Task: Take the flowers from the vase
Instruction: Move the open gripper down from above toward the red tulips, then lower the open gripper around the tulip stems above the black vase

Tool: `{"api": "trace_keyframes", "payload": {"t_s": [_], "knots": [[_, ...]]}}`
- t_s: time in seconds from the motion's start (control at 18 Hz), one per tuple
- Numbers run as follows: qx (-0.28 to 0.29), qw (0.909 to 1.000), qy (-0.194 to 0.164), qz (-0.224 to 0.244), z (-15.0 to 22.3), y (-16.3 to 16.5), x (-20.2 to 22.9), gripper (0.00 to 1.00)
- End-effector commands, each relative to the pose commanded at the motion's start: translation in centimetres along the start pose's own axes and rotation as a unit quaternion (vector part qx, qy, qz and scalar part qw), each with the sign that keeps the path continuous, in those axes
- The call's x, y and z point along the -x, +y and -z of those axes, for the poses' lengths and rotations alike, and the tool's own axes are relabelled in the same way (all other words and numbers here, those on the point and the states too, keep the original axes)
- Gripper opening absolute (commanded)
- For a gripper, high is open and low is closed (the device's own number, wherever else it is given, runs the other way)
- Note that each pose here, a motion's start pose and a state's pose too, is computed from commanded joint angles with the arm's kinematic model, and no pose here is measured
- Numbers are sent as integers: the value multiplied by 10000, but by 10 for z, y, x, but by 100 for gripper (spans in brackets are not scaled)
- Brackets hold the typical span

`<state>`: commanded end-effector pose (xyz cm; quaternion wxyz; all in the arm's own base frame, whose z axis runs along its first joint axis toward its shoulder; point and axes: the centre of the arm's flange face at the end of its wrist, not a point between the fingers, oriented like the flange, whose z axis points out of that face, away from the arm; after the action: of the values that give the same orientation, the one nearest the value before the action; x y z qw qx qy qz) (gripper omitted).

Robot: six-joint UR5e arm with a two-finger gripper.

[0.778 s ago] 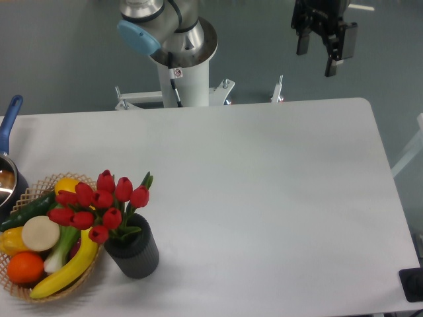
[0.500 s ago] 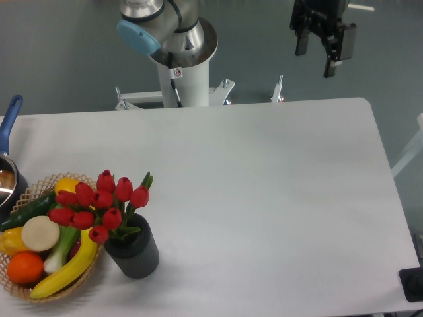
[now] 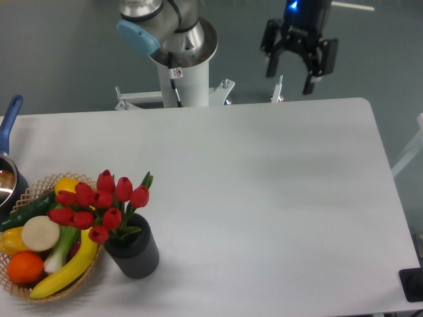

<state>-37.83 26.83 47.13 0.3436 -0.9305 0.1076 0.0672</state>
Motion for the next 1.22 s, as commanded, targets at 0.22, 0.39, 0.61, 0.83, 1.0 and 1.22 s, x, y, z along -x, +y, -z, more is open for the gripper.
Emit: {"api": "trace_keyframes", "payload": {"t_s": [0.22, 0.39, 0.61, 0.83, 1.0, 1.22], "knots": [[-389, 9987, 265, 183, -31, 1, -21, 100], [-735, 9955, 595, 106, -62, -7, -38, 100], [-841, 9927, 850, -139, -98, -19, -42, 100], [-1058, 9886, 970, -451, -133, -31, -43, 100], [-1131, 9852, 1101, -675, -162, -38, -48, 100], [-1278, 9816, 1230, -713, -174, -46, -54, 100]]}}
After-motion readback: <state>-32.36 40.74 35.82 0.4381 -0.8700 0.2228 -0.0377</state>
